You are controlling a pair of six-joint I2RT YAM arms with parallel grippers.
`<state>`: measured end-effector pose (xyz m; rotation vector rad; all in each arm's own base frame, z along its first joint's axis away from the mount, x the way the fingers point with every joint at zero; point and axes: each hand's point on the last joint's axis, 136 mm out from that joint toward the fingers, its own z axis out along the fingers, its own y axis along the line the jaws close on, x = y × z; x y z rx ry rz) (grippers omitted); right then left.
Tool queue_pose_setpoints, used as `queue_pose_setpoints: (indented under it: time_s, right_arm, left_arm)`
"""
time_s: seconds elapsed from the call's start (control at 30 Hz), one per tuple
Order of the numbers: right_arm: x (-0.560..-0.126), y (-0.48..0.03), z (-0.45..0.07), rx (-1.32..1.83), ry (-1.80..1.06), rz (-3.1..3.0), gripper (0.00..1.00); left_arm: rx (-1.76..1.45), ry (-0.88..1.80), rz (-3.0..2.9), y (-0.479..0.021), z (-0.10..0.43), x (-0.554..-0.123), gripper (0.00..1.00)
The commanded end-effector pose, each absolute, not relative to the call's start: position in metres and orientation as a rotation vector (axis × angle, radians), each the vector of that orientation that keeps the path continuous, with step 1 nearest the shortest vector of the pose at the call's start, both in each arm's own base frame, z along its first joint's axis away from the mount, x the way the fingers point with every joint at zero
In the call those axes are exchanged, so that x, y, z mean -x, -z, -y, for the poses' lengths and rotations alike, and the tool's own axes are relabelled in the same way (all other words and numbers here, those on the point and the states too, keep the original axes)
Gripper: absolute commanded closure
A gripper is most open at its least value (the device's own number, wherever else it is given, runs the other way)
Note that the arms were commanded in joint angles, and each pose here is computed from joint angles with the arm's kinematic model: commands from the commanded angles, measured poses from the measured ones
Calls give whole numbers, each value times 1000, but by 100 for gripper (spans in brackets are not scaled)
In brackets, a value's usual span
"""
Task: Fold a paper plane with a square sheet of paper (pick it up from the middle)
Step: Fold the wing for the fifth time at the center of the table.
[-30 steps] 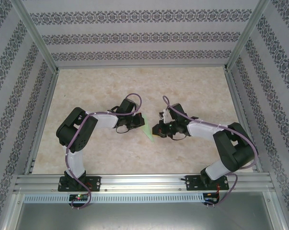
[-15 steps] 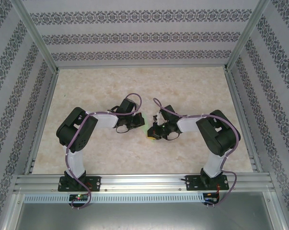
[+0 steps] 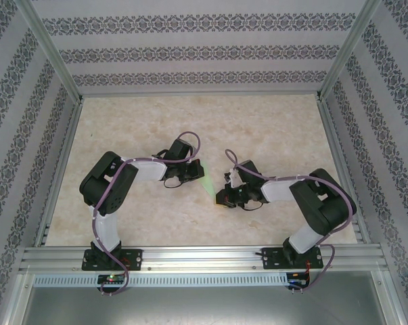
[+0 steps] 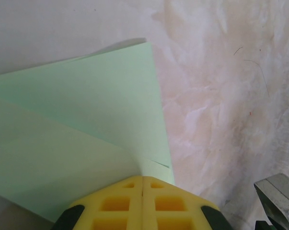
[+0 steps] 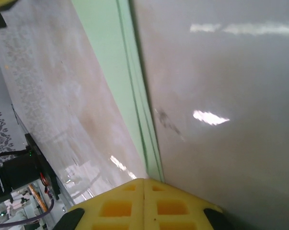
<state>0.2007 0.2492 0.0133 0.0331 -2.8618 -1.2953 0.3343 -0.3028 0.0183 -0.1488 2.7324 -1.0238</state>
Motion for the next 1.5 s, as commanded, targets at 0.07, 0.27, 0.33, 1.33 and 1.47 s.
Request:
queue_pose_setpoints:
  time_s: [0.07,0.27,0.33,1.33,1.47]
  right_arm:
    - [-209,-40,-245,-2,1282,2910,93]
    - [-247,-64,-279,-42,1438,2908,92]
    - [-259,-53,-285,-5,1412,2922,94]
    - [-205,8,-264,-98,1131,2836,100]
    - [-209,1,-274,-116,1150,2837,100]
  left_arm:
    - [201,842,-2866,20,275,-318,96]
    - [180,880,-2851,11,283,-316,95]
    - [181,889,-2844,8,284,-316,95]
    - [318,759,-2636,-47,177,-368,86]
    - [312,812,-2583,-72,176,-363,83]
